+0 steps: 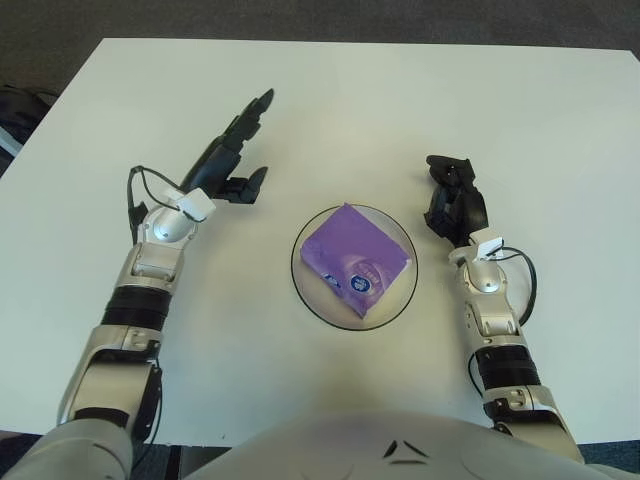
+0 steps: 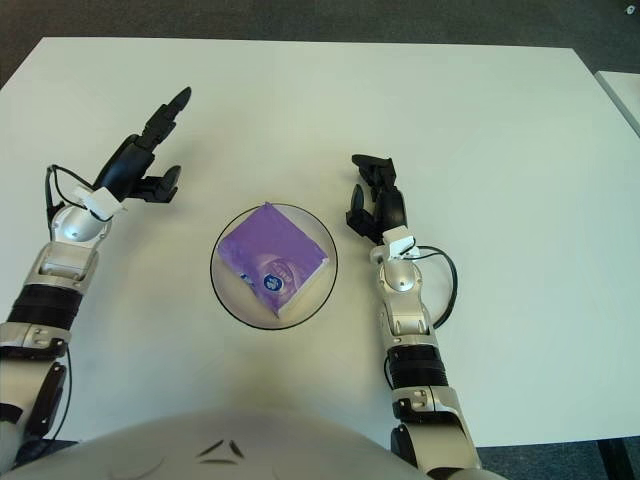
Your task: Put the tissue paper into the plate.
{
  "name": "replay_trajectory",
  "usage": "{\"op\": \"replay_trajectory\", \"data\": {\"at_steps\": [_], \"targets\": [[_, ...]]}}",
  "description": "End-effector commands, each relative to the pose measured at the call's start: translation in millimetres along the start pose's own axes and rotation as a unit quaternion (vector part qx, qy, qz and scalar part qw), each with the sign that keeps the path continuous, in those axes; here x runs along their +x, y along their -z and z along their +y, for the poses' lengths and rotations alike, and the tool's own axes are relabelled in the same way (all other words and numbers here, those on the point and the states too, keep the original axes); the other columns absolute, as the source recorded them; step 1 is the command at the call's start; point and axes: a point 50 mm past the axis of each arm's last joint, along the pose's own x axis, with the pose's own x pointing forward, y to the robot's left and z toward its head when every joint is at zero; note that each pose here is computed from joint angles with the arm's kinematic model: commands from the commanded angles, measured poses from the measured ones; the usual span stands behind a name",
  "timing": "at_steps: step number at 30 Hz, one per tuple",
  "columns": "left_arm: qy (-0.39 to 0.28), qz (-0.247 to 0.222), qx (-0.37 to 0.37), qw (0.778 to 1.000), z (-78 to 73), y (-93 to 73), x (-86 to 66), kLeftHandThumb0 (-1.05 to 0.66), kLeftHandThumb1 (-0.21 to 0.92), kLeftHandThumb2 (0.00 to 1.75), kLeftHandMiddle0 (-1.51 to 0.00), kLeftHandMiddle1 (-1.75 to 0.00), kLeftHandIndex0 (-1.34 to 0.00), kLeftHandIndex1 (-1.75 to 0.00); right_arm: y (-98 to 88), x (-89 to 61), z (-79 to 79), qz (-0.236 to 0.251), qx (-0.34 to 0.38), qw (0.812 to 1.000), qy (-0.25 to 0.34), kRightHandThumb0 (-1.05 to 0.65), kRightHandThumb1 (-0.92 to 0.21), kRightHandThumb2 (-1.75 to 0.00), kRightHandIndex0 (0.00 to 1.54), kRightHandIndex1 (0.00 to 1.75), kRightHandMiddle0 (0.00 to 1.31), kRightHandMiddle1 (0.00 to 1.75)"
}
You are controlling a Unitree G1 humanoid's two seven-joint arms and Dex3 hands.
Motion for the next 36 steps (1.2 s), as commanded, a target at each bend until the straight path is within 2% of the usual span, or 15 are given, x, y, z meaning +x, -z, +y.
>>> {"op": "replay_trajectory", "data": {"at_steps": [1,4,10,15,19,28,36], "targets": [[-0.058,0.046,-0.044,0.996,-19.8,6.7,-40.6,-0.99,0.92,1.15,-0.11,-0.03,-0.03,-0.16,52.6,-37.1,-2.1,0.155,-0.003,0.988,-0.002,-0.59,-0.92,-0.92,0.22,0.52,0.00,1.06],[-0.080,0.070,-0.046,0.993,-24.6,5.3,-44.6,-0.98,0.92,1.15,-0.13,-0.03,-0.01,-0.29,52.7,-37.4,-2.2,0.156,-0.005,0.988,-0.001,-0.59,-0.92,-0.92,0.22,0.51,0.00,1.07],[-0.117,0.128,-0.064,0.983,-36.7,10.1,-55.1,-0.88,0.92,1.13,-0.14,-0.02,0.00,-0.41,53.4,-37.9,-2.2,0.157,-0.007,0.988,-0.004,-0.59,-0.92,-0.92,0.23,0.51,0.00,1.07],[-0.143,0.187,-0.087,0.968,-61.5,25.4,-67.5,-0.78,0.92,1.08,-0.15,-0.03,0.00,-0.48,53.9,-38.3,-2.3,0.158,-0.008,0.987,-0.005,-0.60,-0.92,-0.93,0.22,0.51,0.00,1.07],[-0.150,0.223,-0.104,0.958,-72.2,39.8,-79.0,-0.73,0.92,1.06,-0.16,-0.03,0.00,-0.54,53.9,-38.4,-1.8,0.157,-0.010,0.988,-0.004,-0.59,-0.92,-0.93,0.23,0.51,0.00,1.07],[-0.158,0.251,-0.123,0.947,-74.1,53.3,-92.8,-0.73,0.92,1.04,-0.18,-0.03,0.00,-0.56,53.4,-38.1,-0.6,0.157,-0.009,0.988,-0.006,-0.59,-0.92,-0.93,0.23,0.50,0.00,1.06],[-0.159,0.257,-0.123,0.945,-73.4,54.5,-96.7,-0.76,0.92,1.05,-0.17,-0.03,0.00,-0.52,52.8,-38.4,0.0,0.157,-0.008,0.988,-0.006,-0.59,-0.92,-0.92,0.24,0.51,0.00,1.07]]}}
